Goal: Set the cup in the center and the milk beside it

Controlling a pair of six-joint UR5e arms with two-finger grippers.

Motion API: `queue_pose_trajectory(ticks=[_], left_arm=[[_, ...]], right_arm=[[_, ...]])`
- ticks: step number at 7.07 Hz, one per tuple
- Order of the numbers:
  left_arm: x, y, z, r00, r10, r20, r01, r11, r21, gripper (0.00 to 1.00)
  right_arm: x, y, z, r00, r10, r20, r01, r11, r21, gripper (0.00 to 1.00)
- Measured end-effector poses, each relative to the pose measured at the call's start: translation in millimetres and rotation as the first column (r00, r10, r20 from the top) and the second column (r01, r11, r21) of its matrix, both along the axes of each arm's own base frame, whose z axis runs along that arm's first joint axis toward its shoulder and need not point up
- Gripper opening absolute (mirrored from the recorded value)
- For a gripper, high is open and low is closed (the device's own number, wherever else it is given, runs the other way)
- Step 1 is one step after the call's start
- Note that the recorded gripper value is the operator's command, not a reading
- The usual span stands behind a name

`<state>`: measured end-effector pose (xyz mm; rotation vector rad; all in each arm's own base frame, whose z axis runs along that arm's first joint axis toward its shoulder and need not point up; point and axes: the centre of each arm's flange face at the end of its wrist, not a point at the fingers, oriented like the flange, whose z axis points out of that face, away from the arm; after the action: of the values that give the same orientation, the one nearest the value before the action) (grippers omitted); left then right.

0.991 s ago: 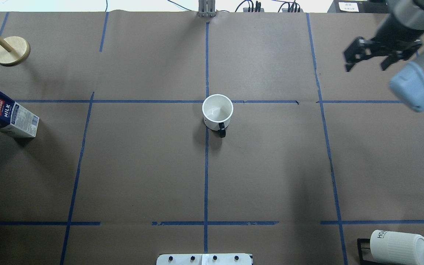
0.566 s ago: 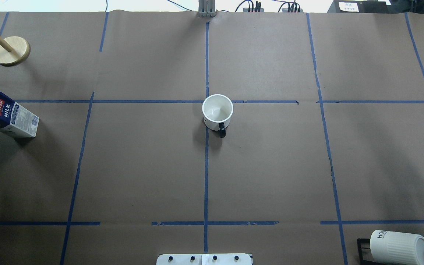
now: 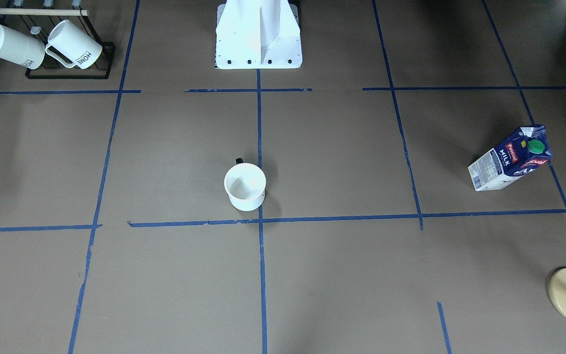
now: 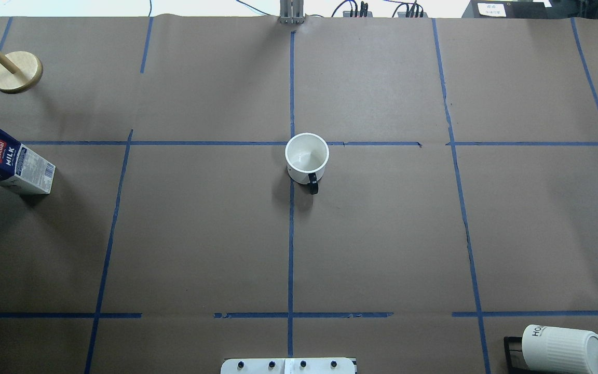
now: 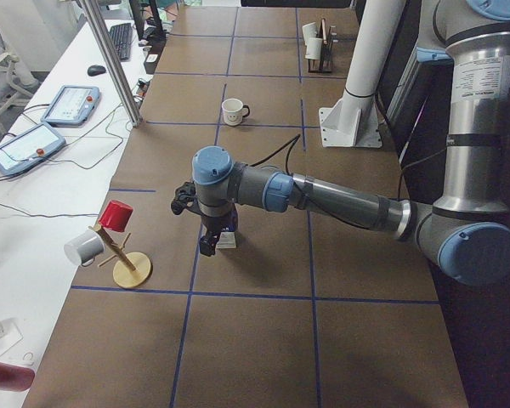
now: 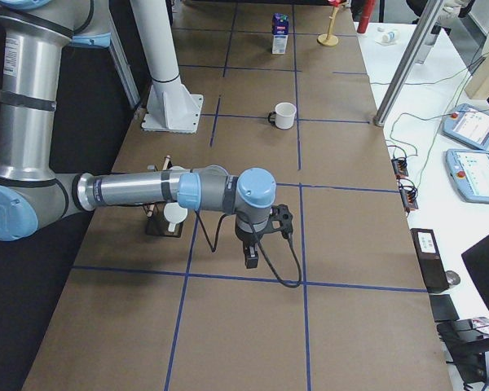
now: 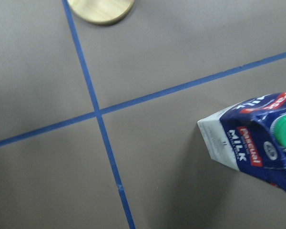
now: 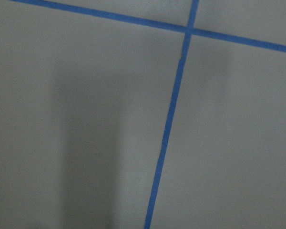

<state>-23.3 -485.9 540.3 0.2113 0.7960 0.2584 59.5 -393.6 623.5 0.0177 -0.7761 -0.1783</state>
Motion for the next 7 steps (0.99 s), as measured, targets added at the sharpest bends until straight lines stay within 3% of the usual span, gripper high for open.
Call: queue_pose_trajectory(ticks=[3,7], left_arm=[[15,-17,-47,0.986,-0.163,-0.029,0.159,0.982,-0.105,1.0],[106,-11,-81,0.983,-0.181,-0.038,0.172,0.97,-0.174,1.0]], right_arm=[[10,7,6,0.998,0.062,-0.004,-0.063,0.998,-0.028,1.0],[10,7,7,0.998,0.068,-0.003,-0.068,0.997,-0.034,1.0]])
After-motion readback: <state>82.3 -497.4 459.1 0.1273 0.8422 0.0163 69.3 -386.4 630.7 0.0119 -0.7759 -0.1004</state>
